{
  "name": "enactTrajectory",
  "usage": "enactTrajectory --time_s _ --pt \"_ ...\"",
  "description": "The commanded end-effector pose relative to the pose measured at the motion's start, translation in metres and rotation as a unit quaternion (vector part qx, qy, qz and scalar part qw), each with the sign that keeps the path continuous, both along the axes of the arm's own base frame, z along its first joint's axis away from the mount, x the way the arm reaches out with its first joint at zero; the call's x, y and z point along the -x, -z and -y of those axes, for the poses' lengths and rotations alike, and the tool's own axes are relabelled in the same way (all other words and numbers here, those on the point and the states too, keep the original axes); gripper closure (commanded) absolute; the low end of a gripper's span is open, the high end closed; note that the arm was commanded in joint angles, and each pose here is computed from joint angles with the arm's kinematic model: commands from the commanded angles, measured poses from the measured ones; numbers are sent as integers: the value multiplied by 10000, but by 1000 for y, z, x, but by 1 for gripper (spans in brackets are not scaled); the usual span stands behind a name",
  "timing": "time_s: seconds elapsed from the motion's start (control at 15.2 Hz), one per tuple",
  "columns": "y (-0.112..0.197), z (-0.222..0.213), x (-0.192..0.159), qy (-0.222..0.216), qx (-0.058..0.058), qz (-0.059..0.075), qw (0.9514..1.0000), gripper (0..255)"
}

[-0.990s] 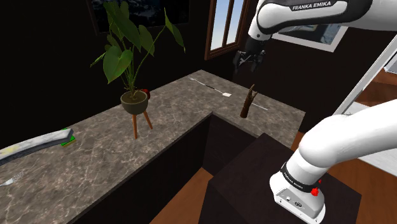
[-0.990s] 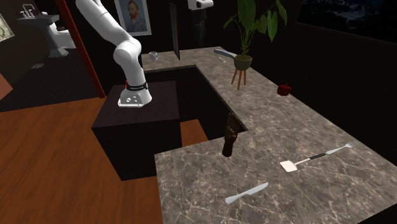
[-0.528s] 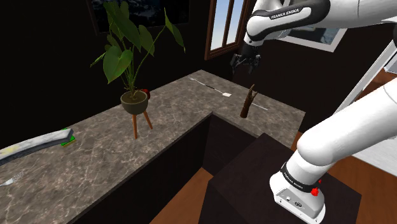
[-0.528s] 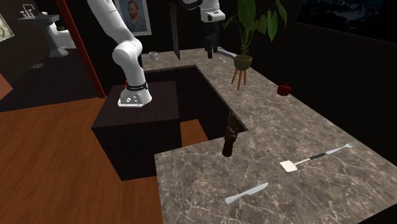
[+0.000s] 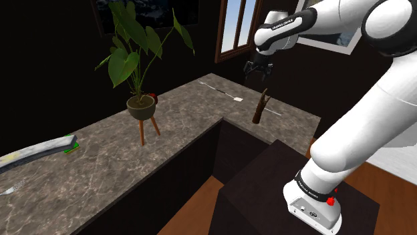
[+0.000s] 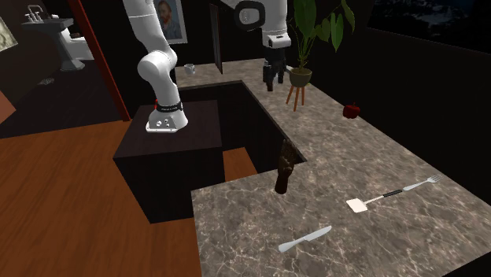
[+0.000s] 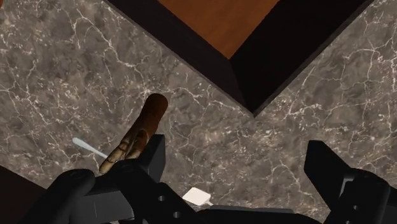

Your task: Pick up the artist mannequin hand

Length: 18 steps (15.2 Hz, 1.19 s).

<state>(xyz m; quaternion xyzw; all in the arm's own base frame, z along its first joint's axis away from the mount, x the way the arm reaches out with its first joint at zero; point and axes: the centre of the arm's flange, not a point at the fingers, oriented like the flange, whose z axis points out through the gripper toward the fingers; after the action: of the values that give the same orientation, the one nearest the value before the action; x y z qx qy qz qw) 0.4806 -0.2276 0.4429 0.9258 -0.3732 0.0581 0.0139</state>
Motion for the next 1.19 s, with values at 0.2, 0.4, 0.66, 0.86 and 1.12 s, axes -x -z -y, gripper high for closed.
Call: enactTrajectory --time_s 0.2,0.4,0.66,0.86,1.12 --pt "32 55 -19 713 -41 -1 9974 0" --pt "52 89 -25 1135 -68 -2 9935 0" --pt "78 135 -29 1695 -103 -3 9855 0" --pt "98 169 -28 2111 -129 -4 9774 0" --pt "125 214 -23 2659 -164 -6 9639 0"
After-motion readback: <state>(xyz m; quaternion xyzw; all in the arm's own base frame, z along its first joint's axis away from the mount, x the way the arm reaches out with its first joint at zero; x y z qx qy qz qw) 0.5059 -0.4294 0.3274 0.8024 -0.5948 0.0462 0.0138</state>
